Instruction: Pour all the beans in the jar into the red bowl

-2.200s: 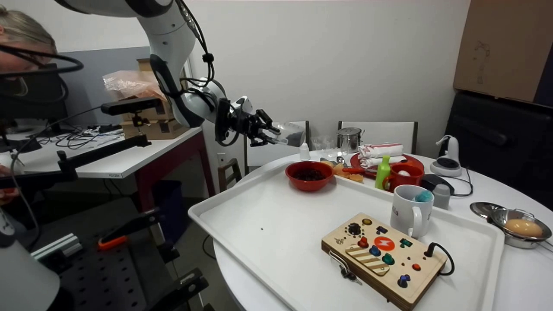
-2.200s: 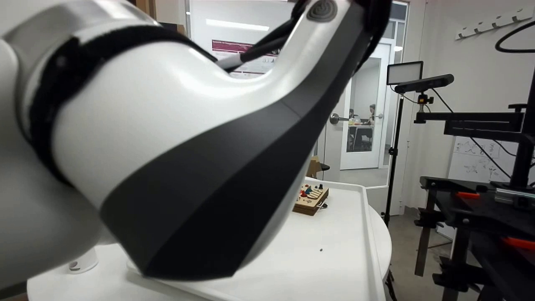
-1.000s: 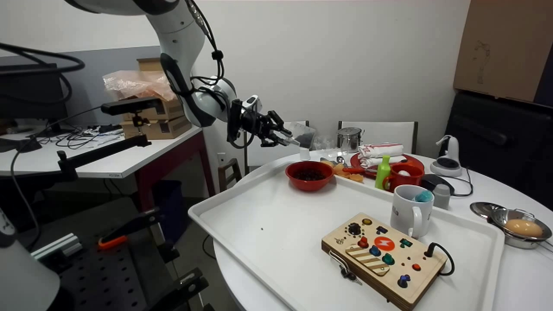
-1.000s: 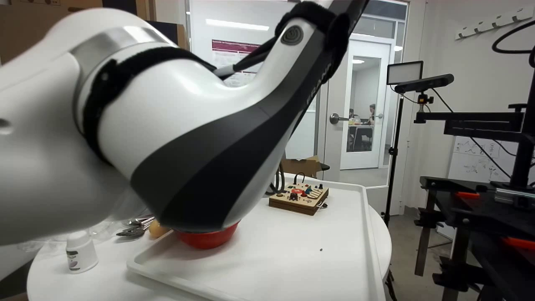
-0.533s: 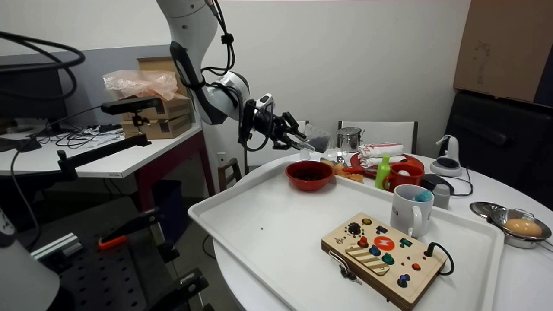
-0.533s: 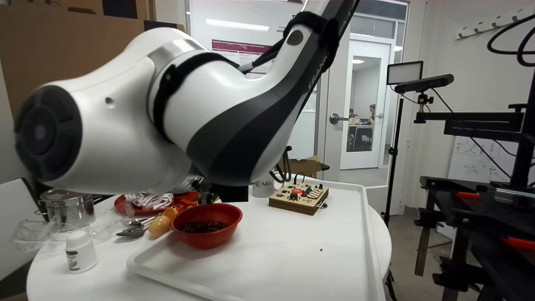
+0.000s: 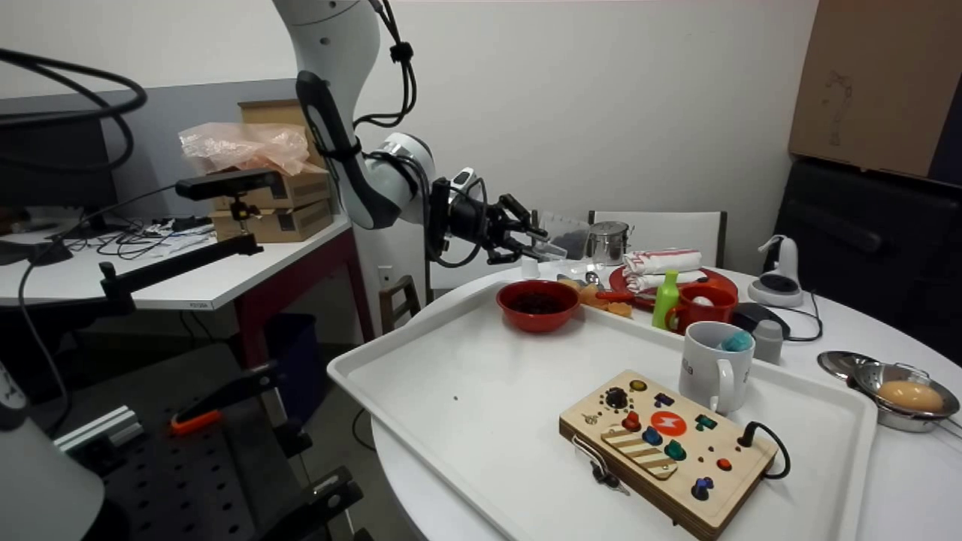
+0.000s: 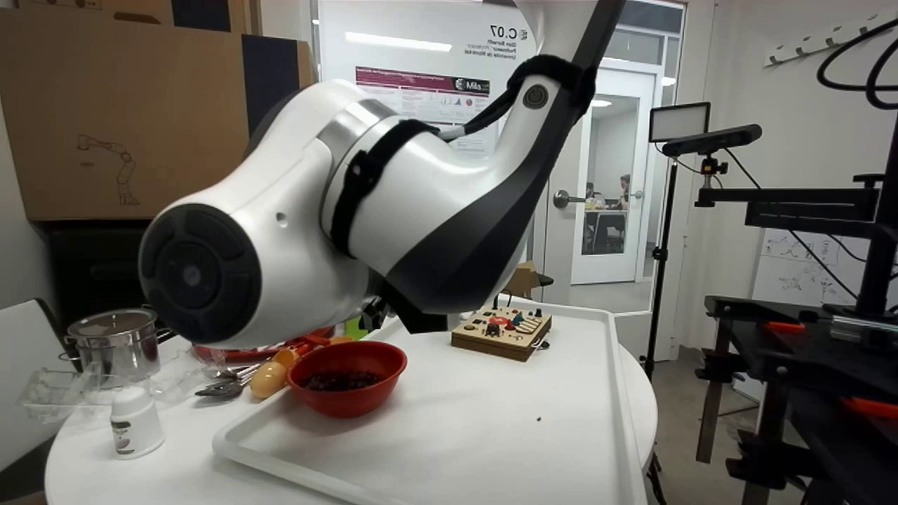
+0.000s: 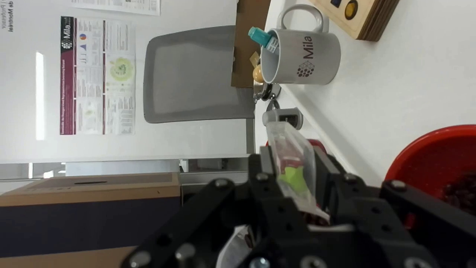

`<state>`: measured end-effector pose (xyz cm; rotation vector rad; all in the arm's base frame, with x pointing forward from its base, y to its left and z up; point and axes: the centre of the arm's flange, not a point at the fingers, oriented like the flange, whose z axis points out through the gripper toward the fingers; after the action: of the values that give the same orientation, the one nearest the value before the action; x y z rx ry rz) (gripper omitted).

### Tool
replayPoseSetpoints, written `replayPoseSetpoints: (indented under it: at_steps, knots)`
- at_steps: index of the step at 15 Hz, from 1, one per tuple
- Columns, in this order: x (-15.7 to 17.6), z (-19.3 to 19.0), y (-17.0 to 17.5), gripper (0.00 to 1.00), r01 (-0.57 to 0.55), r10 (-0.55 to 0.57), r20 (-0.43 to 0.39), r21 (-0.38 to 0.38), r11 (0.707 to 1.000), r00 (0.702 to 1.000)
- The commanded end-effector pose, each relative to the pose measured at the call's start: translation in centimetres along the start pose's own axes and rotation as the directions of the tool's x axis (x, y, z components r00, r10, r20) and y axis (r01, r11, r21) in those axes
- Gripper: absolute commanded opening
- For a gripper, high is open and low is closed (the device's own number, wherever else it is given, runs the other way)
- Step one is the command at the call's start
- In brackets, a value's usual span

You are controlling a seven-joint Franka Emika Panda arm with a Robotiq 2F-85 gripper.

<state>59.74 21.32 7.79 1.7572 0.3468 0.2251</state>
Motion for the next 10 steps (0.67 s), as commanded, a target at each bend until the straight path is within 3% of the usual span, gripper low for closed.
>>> replayPoseSetpoints:
  at_steps: [1, 5, 10]
  knots:
    - [-1.5, -0.1, 1.0, 0.07, -0.019, 0.015, -0.051, -0.08, 0.997, 0.999]
    - [-1.7, -0.5, 0.9, 0.07, -0.023, 0.01, -0.084, -0.155, 0.988, 0.996]
    - [-2.7, -1.2, 0.2, 0.07, -0.02, 0.0, -0.102, -0.197, 0.98, 0.995]
